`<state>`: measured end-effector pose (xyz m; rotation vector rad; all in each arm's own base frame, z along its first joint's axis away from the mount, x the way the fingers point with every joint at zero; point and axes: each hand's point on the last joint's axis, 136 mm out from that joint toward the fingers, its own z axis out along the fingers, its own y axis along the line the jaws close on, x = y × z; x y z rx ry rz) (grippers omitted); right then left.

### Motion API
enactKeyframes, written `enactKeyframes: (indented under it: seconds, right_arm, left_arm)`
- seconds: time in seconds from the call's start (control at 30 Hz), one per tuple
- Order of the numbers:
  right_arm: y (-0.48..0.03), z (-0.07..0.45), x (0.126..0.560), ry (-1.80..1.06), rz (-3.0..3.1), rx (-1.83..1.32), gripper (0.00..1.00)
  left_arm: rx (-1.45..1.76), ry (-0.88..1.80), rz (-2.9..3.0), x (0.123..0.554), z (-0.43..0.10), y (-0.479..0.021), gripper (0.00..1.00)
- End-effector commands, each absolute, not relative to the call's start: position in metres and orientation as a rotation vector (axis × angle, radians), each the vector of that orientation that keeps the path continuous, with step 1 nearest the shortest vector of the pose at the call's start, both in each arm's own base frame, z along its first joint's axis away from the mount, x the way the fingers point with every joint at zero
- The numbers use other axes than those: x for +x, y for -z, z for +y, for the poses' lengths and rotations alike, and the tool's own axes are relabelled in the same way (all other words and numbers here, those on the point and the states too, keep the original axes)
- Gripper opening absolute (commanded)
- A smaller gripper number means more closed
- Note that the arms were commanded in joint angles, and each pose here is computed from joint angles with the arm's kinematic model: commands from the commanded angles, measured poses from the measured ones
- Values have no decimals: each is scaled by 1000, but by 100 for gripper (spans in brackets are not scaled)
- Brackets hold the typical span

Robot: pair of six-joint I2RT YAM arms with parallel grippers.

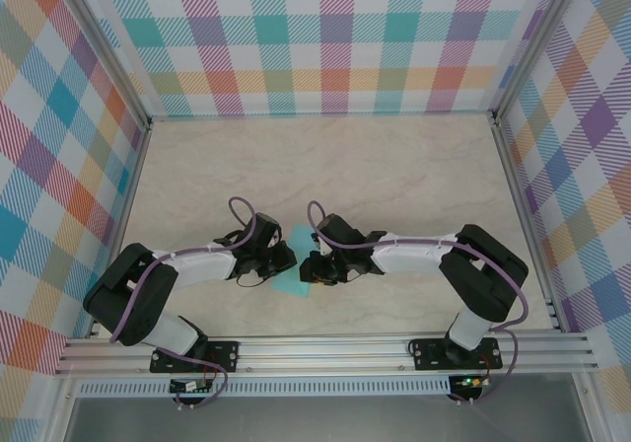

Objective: Fold a paper plane with a square sheet of paper (pick it up from the middle)
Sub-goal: Fold the triangle a second time at the center of the table.

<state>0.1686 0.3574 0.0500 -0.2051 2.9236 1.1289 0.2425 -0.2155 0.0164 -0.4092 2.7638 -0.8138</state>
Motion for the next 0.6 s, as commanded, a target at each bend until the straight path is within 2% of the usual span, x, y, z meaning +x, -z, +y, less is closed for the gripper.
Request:
enactKeyframes:
  seconds: [0.0,0.37,0.57]
  right_arm:
    - [-62,363,171,-1192,2892,-222,27]
    - [-57,386,170,-1292,2918,-281,21]
    - [-33,380,169,-1213,2977,-252,19]
  left_arm:
    - [-451,636,2858,222,-188,8,15]
    - [-450,648,2856,222,-189,7,15]
    - [-450,653,2851,223,-190,4,15]
